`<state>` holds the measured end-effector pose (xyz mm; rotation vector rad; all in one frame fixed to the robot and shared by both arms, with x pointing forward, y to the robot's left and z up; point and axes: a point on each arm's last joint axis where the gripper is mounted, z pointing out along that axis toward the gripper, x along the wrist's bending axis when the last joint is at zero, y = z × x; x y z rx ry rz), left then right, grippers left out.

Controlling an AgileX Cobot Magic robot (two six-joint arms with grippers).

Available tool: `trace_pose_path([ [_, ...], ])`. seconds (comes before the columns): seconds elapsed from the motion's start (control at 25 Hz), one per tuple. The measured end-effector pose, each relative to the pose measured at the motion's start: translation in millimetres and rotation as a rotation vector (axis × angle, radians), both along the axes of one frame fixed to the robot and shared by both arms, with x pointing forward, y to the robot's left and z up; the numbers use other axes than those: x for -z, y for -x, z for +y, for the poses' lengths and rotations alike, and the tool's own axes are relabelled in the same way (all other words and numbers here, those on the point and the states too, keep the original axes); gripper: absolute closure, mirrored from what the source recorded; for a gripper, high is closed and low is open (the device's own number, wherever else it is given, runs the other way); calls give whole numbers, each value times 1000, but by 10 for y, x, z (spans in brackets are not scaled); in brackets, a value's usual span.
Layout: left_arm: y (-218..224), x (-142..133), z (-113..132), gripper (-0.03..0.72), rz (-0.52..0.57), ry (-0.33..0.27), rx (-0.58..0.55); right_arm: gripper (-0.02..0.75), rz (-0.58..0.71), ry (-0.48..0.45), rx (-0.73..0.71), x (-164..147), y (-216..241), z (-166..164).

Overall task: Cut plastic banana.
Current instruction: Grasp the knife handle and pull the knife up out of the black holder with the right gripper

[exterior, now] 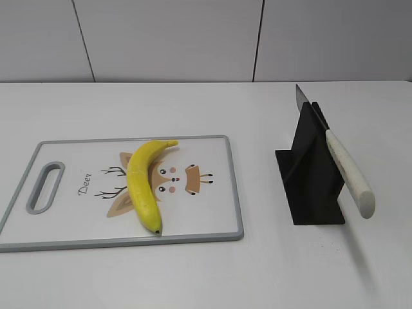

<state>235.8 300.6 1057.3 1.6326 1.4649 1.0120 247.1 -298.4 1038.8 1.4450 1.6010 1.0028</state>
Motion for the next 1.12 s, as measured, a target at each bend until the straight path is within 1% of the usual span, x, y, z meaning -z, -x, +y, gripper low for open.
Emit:
trace_pose_path([
  [0.48, 0, 0, 0, 262, 0, 0, 0, 187, 0, -1, 0, 0, 0, 0],
  [0.8, 0, 0, 0, 296, 0, 0, 0, 187, 0, -1, 0, 0, 0, 0],
  [1.12, 0, 0, -1, 309, 0, 1, 0, 187, 0, -1, 0, 0, 0, 0],
])
